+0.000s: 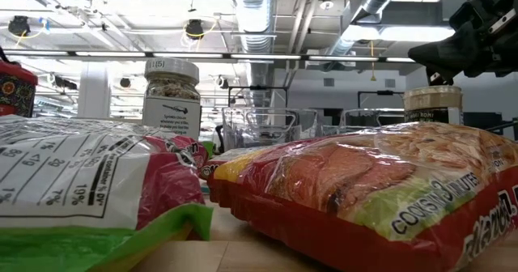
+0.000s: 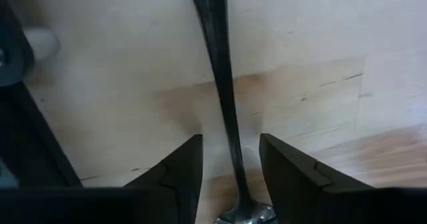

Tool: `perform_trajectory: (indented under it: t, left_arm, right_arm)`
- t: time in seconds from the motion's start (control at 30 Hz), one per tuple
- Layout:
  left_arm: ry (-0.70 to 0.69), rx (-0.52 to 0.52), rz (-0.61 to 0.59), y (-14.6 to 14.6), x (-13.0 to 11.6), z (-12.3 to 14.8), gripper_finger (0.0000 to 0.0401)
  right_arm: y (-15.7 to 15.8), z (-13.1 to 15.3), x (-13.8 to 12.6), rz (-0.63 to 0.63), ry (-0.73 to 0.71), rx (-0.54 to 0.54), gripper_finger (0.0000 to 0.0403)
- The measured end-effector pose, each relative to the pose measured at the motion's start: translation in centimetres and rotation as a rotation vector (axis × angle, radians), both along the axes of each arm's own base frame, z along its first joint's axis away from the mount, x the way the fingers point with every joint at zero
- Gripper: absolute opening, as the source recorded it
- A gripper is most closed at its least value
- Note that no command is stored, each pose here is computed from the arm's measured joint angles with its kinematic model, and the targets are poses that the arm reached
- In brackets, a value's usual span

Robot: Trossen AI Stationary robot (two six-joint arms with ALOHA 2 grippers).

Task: Pick & Place Food Item
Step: Put the left black spoon into the left transparent bin

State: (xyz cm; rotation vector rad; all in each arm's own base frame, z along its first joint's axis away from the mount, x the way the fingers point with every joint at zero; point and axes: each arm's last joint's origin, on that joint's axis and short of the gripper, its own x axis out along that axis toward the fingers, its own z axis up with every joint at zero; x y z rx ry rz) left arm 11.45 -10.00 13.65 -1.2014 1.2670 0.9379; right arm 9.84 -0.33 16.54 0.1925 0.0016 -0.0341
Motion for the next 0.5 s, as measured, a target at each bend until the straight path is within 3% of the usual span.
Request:
perform_trajectory:
  t: [0.5]
  left_arm:
    - [0.013,0.003,0.003,0.18,-0.24,-0.33,0.0087]
  right_arm:
    - [0.00,0.00,0.00,0.000,0.000,0.000,0.0000]
